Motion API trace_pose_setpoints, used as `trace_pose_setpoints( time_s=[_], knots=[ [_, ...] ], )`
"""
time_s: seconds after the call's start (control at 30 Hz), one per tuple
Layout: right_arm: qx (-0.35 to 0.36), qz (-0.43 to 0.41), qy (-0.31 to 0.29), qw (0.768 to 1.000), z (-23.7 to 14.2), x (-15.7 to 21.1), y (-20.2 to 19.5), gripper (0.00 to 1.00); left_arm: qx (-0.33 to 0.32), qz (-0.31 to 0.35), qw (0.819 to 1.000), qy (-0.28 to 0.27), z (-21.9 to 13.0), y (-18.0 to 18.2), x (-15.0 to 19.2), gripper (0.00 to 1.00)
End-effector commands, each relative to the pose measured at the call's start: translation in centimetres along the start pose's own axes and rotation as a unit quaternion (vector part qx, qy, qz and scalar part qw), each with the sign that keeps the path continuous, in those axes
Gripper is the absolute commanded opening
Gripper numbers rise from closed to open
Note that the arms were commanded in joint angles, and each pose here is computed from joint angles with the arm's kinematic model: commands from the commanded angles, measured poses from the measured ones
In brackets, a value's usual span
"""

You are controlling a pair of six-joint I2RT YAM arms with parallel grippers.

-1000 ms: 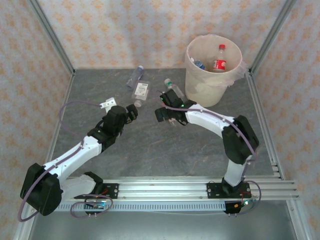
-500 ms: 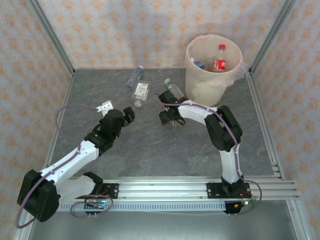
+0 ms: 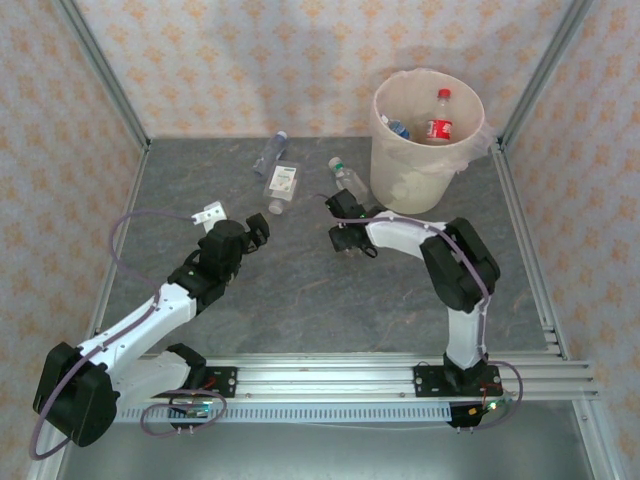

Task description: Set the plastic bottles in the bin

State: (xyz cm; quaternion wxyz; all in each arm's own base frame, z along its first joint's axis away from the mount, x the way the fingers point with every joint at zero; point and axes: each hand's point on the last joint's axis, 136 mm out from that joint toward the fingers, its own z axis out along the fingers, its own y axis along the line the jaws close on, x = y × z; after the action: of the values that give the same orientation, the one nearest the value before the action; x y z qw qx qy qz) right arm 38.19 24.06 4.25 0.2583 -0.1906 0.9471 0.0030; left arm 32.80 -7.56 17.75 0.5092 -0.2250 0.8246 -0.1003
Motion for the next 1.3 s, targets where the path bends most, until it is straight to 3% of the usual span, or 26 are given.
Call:
trace_pose_setpoints(
  time_s=[0.0,0.37,0.9,1.13,1.27],
  knots=[
    [0.001,0.012,-0.098,0.995,-4.2,-3.9,-1.0,0.52,-0.012,0.002,1.0,-0.014,0.2,0.7,-0.2,1.0],
    [-0.023,0.029,-0.267,0.963,-13.9,-8.2,-2.2,0.46,-0.005,-0.001,1.0,-0.013,0.4,0.4,-0.1,1.0],
    [-0.076,0.064,-0.45,0.888,-28.0,-15.9,-6.2,0.45,-0.011,-0.008,1.0,0.0,1.2,0.0,0.2,1.0],
    [-0.026,0.115,-0.477,0.871,-30.6,-18.4,-12.9,0.42,-0.016,-0.015,1.0,-0.002,1.1,0.3,0.2,1.0],
    [0.003,0.144,-0.451,0.881,-29.7,-19.0,-16.9,0.42,-0.02,-0.017,1.0,-0.007,0.8,0.5,0.0,1.0]
  ],
)
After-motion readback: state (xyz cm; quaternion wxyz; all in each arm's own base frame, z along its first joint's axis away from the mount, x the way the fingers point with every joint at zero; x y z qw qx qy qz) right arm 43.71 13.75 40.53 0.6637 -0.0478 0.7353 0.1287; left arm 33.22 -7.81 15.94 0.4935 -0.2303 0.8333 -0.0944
